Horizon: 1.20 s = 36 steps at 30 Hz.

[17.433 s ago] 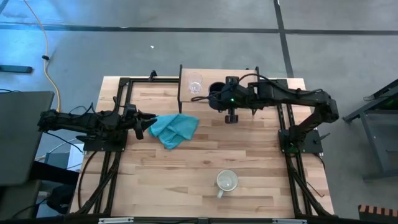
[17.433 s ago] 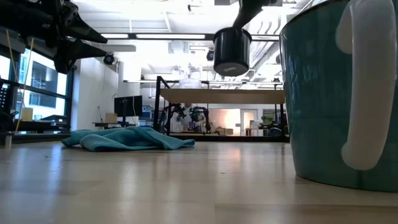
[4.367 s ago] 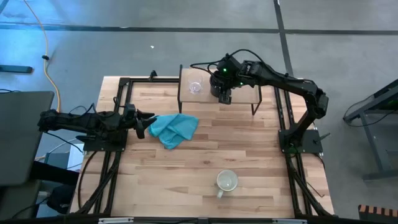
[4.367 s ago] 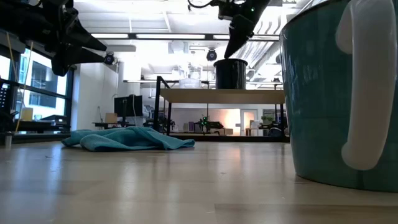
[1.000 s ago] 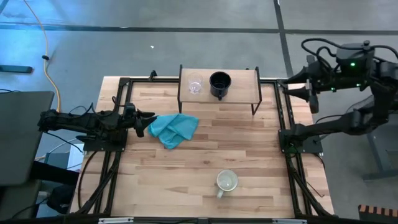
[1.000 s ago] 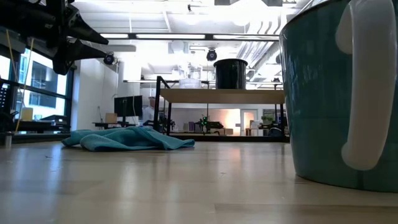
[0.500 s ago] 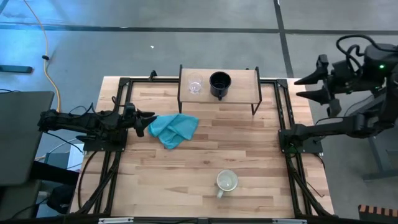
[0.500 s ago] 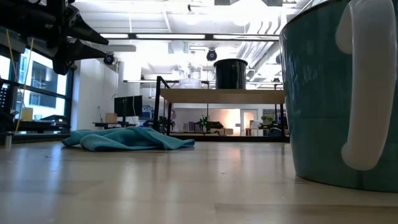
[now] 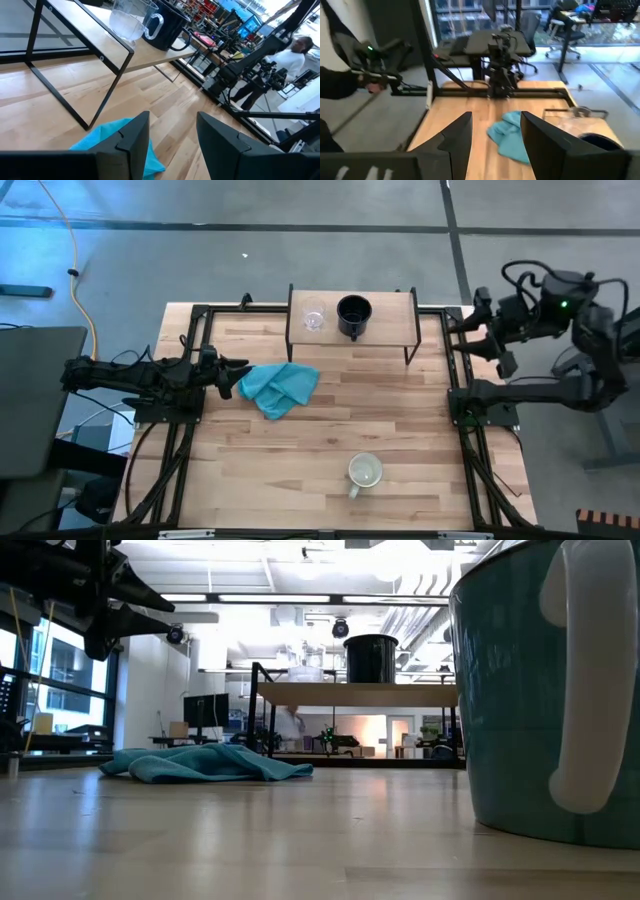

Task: Stack small to large cups/mugs on shelf
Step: Put the light blue mug on the shelf

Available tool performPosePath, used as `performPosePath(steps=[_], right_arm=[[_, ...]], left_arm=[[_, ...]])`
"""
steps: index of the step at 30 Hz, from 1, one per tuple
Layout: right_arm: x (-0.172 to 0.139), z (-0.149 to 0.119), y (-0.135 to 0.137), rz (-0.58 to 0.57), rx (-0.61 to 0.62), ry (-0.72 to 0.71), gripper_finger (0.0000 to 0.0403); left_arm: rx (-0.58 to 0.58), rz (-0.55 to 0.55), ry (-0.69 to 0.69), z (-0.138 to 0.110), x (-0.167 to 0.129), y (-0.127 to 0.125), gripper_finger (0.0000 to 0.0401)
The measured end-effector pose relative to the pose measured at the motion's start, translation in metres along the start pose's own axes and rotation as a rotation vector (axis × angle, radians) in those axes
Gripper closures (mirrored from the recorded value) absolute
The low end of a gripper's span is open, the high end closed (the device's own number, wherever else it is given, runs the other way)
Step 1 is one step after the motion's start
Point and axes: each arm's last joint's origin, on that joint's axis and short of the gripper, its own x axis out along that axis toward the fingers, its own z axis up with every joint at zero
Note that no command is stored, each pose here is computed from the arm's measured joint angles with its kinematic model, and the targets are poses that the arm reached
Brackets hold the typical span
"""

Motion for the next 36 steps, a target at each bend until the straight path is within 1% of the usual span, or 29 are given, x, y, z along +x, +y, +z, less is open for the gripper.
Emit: performPosePath(steps=[10,16,21,24,29,33,36], right_arm=[[0.007,-0.055,0.001,0.018,0.12,-0.176,0.0242],[0.012,-0.087,0.001,0.034,0.19,-0.248,0.0242],[0.019,-0.107,-0.001,0.052,0.233,-0.315,0.0242],[0.028,-0.121,-0.004,0.079,0.306,-0.32,0.0242],[0.047,-0.143,-0.009,0.213,0.464,-0.306,0.0242],[0.056,-0.156,-0.011,0.29,0.622,-0.248,0.0242],[0.057,-0.161,-0.011,0.306,0.706,-0.185,0.0242]], left_arm=[[-0.012,0.0,0.0,0.0,0.0,0.0,0.0249],[-0.014,0.0,0.0,0.0,0.0,0.0,0.0249],[-0.015,0.0,0.0,0.0,0.0,0.0,0.0249],[-0.014,0.0,0.0,0.0,0.0,0.0,0.0249],[-0.014,0.0,0.0,0.0,0.0,0.0,0.0249],[-0.013,0.0,0.0,0.0,0.0,0.0,0.0249],[-0.012,0.001,0.001,0.0,0.0,0.0,0.0249]])
